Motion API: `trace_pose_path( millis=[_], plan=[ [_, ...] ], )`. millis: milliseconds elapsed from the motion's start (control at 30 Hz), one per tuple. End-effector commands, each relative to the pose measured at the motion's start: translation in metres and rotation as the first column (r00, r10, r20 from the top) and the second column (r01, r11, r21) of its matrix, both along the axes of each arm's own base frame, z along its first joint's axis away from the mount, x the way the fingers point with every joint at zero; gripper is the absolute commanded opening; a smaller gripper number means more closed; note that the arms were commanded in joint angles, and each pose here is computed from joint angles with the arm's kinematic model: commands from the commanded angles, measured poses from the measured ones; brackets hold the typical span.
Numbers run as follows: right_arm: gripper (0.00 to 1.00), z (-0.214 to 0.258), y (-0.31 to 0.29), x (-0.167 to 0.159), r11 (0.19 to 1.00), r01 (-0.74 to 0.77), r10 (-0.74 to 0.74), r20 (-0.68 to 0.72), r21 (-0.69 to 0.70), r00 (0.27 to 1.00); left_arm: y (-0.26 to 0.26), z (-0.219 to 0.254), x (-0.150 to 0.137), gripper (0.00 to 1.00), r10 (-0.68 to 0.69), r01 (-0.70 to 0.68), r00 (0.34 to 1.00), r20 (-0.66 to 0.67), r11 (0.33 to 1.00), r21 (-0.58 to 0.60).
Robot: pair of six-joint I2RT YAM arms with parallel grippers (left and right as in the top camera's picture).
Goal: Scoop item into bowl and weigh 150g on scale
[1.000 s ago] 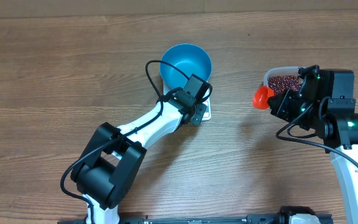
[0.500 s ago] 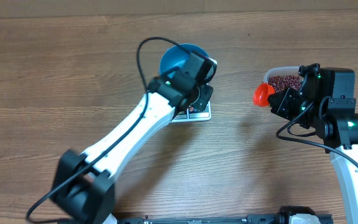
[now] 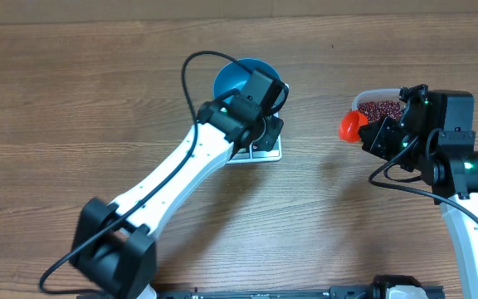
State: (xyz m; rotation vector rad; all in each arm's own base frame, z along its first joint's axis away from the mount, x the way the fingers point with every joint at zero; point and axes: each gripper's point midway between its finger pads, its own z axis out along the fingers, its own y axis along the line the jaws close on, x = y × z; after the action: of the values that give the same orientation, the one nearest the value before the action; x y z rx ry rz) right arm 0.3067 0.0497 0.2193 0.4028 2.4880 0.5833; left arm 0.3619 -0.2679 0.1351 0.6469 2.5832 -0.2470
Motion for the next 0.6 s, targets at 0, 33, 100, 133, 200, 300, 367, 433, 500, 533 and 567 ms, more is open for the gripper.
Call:
trace_pose_path(
  millis=[0, 33, 100, 133, 200, 300, 367, 433, 500, 533, 567],
  plan=[
    [0.04, 0.012, -0.004, 0.006, 1.0, 0.012, -0.011, 0.038, -0.012, 0.999, -0.007, -0.033, -0.005, 0.04, -0.027, 0.03, 0.997, -0.069, 0.999, 0.042],
    [0.04, 0.013, -0.004, 0.006, 1.0, 0.012, -0.012, 0.039, -0.012, 0.999, -0.007, -0.04, -0.005, 0.04, -0.021, 0.025, 0.996, -0.082, 0.999, 0.048],
    [0.04, 0.013, -0.004, 0.007, 1.0, 0.012, -0.011, 0.042, -0.012, 0.999, -0.007, -0.055, -0.005, 0.04, -0.006, 0.013, 0.994, -0.111, 0.998, 0.062],
    [0.04, 0.013, -0.004, 0.007, 1.0, 0.012, -0.012, 0.043, -0.012, 0.999, -0.006, -0.06, -0.006, 0.04, -0.003, 0.011, 0.993, -0.122, 0.998, 0.069],
    [0.04, 0.013, -0.004, 0.007, 1.0, 0.012, -0.012, 0.043, -0.012, 0.999, -0.005, -0.071, -0.007, 0.04, 0.0, 0.013, 0.99, -0.142, 0.996, 0.085],
    [0.04, 0.013, -0.004, 0.007, 1.0, 0.012, -0.012, 0.043, -0.012, 0.999, -0.004, -0.083, -0.008, 0.04, 0.005, 0.011, 0.987, -0.164, 0.995, 0.101],
    [0.04, 0.013, -0.004, 0.007, 1.0, 0.012, -0.011, 0.043, -0.012, 0.999, -0.002, -0.093, -0.007, 0.04, 0.025, -0.004, 0.984, -0.175, 0.993, 0.119],
    [0.04, 0.013, -0.004, 0.007, 1.0, 0.012, -0.012, 0.043, -0.012, 0.999, 0.002, -0.102, -0.006, 0.04, 0.06, -0.034, 0.982, -0.179, 0.989, 0.146],
    [0.04, 0.013, -0.004, 0.007, 1.0, 0.012, -0.012, 0.042, -0.012, 0.999, 0.005, -0.108, -0.005, 0.04, 0.07, -0.04, 0.981, -0.181, 0.986, 0.164],
    [0.04, 0.013, -0.004, 0.007, 1.0, 0.012, -0.012, 0.042, -0.012, 0.999, 0.005, -0.112, -0.005, 0.04, 0.071, -0.039, 0.98, -0.185, 0.985, 0.17],
    [0.04, 0.013, -0.004, 0.007, 1.0, 0.012, -0.011, 0.042, -0.012, 0.999, 0.005, -0.115, -0.005, 0.04, 0.072, -0.039, 0.98, -0.188, 0.984, 0.174]
  ],
)
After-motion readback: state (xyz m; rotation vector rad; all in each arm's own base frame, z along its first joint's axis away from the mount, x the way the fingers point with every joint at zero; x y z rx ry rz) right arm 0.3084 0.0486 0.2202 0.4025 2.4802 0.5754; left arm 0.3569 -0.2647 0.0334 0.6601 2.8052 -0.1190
